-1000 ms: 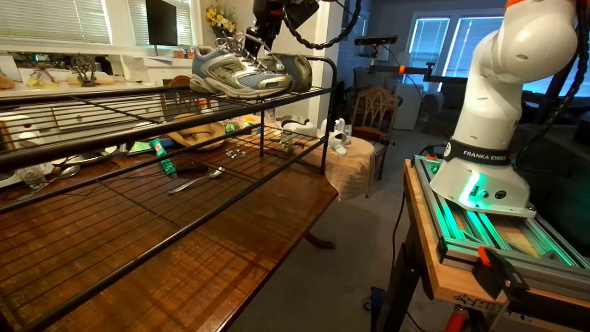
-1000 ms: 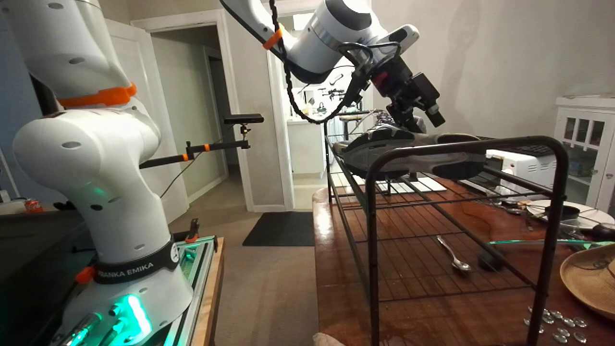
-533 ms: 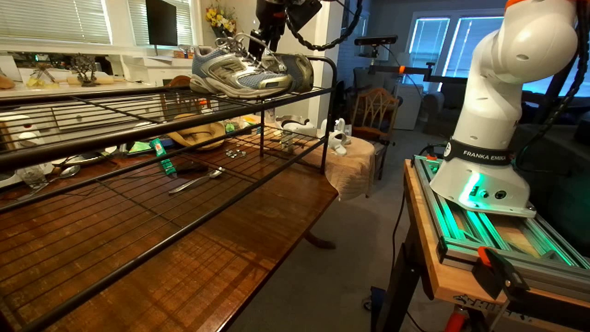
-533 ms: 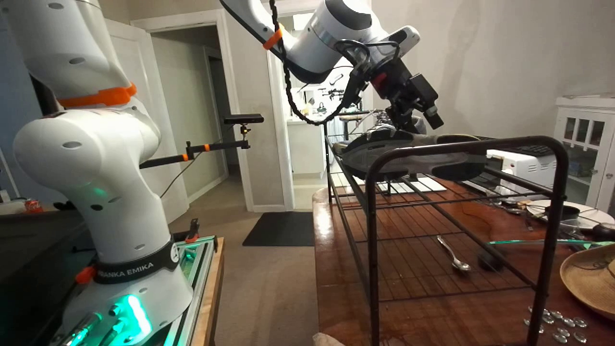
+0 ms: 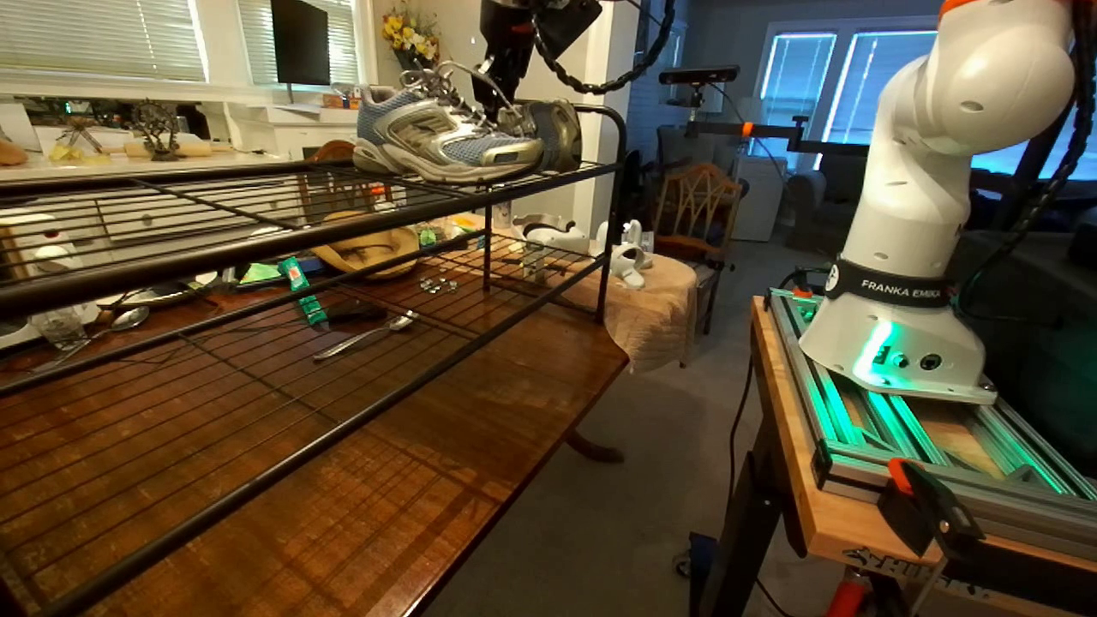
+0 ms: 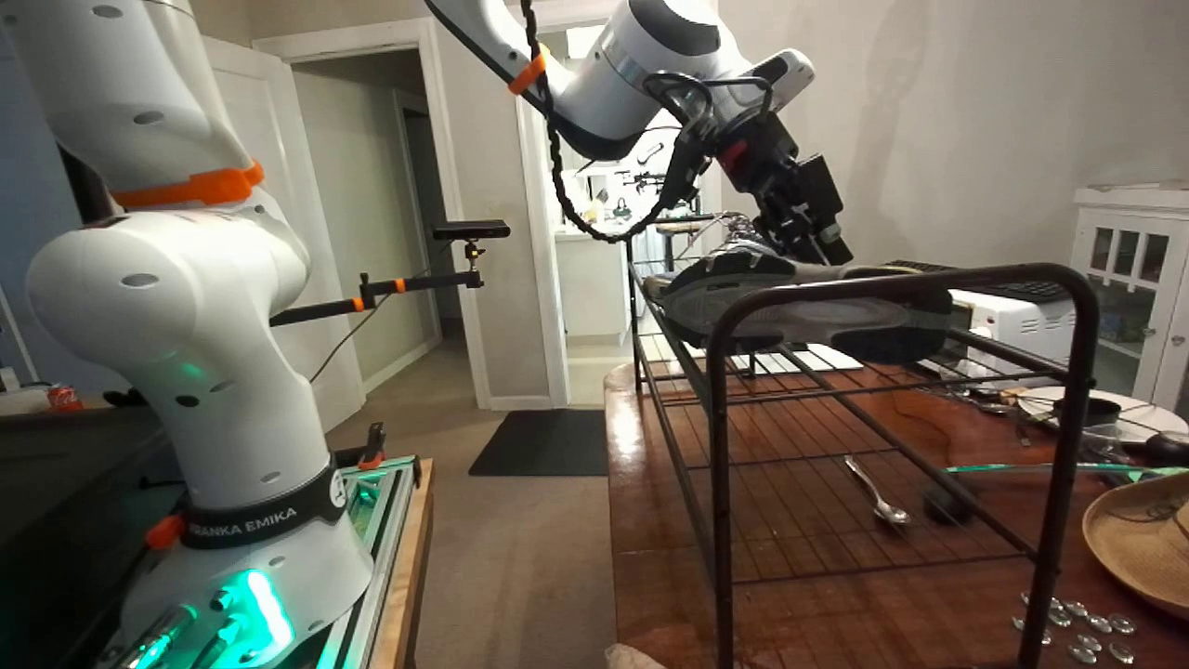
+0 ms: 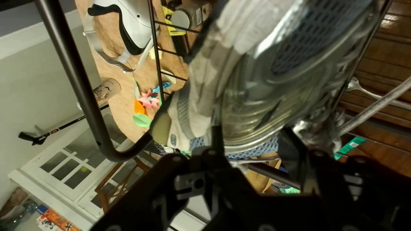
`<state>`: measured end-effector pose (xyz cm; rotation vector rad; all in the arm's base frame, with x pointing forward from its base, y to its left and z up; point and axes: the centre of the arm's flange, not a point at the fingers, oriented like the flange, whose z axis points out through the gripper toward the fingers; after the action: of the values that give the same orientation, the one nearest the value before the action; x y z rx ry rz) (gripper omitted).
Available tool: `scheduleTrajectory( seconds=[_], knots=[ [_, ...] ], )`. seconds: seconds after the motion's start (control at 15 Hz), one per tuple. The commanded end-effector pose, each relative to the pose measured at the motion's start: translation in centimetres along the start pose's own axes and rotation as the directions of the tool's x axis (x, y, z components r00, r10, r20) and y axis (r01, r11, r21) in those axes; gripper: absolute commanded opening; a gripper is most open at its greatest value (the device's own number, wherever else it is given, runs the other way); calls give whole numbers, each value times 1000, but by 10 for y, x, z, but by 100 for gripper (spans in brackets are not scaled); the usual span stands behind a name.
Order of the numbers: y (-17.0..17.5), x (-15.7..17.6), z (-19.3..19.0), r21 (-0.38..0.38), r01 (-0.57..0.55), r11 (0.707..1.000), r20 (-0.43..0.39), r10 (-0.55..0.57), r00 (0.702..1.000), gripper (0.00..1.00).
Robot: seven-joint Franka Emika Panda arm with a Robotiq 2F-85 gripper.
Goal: Place the right sneaker upright.
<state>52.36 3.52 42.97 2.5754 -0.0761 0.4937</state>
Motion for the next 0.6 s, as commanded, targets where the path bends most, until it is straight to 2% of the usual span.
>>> scheduleTrajectory(
  seconds=[0.0, 0.07, 0.13, 0.4, 0.47, 0.53],
  knots=[
    [3, -6, 1, -16, -12, 1000, 40, 13, 999, 19],
    [5, -5, -2, -21, -22, 1000, 39, 23, 999, 14],
    [9, -4, -4, -27, -36, 999, 42, 37, 998, 2],
    [27, -3, -6, -84, -102, 991, 77, 109, 991, 0],
    [32, -1, -7, -101, -122, 987, 82, 130, 988, 26],
    [38, 3, -6, -111, -146, 983, 85, 155, 984, 27]
  ],
)
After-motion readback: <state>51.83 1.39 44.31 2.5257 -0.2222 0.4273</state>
